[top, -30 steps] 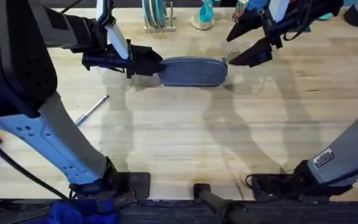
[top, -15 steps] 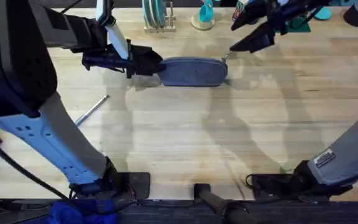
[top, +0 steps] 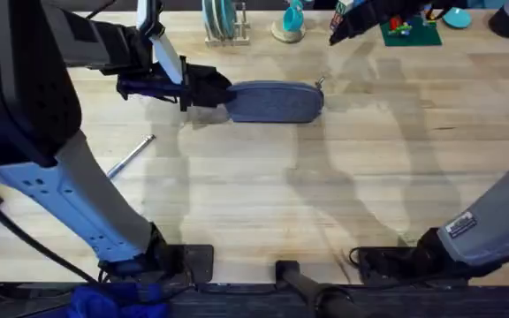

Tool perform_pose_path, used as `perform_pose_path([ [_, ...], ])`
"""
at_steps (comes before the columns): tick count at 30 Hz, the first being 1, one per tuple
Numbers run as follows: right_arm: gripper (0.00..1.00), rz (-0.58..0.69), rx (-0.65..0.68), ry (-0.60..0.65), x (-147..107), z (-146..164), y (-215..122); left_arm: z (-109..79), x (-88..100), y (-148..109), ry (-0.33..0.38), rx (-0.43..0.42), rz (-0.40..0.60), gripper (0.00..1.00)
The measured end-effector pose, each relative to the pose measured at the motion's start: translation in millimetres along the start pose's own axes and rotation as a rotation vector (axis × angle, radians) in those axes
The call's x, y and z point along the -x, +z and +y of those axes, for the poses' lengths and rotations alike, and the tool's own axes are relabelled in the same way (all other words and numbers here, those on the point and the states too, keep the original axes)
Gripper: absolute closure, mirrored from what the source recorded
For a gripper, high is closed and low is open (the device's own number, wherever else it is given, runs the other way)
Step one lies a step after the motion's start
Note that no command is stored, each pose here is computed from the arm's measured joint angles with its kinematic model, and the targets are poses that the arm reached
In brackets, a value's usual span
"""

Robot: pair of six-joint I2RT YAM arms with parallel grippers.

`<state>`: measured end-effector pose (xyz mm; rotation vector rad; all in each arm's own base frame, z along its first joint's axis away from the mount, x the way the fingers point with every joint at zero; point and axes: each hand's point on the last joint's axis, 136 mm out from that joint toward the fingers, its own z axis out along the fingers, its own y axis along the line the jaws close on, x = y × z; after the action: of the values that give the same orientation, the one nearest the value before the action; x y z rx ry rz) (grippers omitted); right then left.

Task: Unzip the bag, pick up the pens from the table one at a time and place them inside, then zip the bag closed.

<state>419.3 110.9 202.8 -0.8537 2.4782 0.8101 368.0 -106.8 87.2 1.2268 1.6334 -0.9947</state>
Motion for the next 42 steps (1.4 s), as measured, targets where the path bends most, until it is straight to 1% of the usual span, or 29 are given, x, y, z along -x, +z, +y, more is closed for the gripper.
perform_pose_path([
  [4,0.005,0.039,-0.089,0.098,-4.4,-7.7,-2.6,-0.1,0.0,0.0,0.000,0.000,0.000,0.961],
  [8,0.005,0.054,-0.174,0.152,-4.9,-6.1,-11.3,-0.1,0.0,0.0,-0.001,0.000,0.000,0.961],
  [15,0.005,0.025,-0.317,0.215,0.4,6.1,-39.2,-1.4,-0.2,0.0,-0.010,-0.004,0.001,0.962],
  [18,0.005,0.014,-0.380,0.272,0.0,10.2,-49.8,-2.8,-0.4,0.0,-0.020,-0.007,0.001,0.962],
  [20,0.005,0.038,-0.415,0.330,-7.5,14.3,-53.7,-3.6,-0.6,-0.1,-0.026,-0.009,0.001,0.962],
  [24,0.005,0.147,-0.470,0.425,-33.7,23.4,-54.1,-4.3,-0.7,-0.1,-0.031,-0.011,0.002,0.962],
  [29,0.004,0.159,-0.485,0.449,-35.7,27.5,-51.6,-4.2,-0.6,-0.2,-0.031,-0.011,0.002,0.962],
  [34,0.006,0.143,-0.420,0.484,-32.1,37.6,-46.3,-4.2,-0.6,-0.2,-0.031,-0.011,0.002,0.961],
  [42,0.006,0.098,-0.388,0.682,-29.1,44.9,-42.7,-4.1,-0.5,-0.2,-0.031,-0.010,0.002,0.962],
])
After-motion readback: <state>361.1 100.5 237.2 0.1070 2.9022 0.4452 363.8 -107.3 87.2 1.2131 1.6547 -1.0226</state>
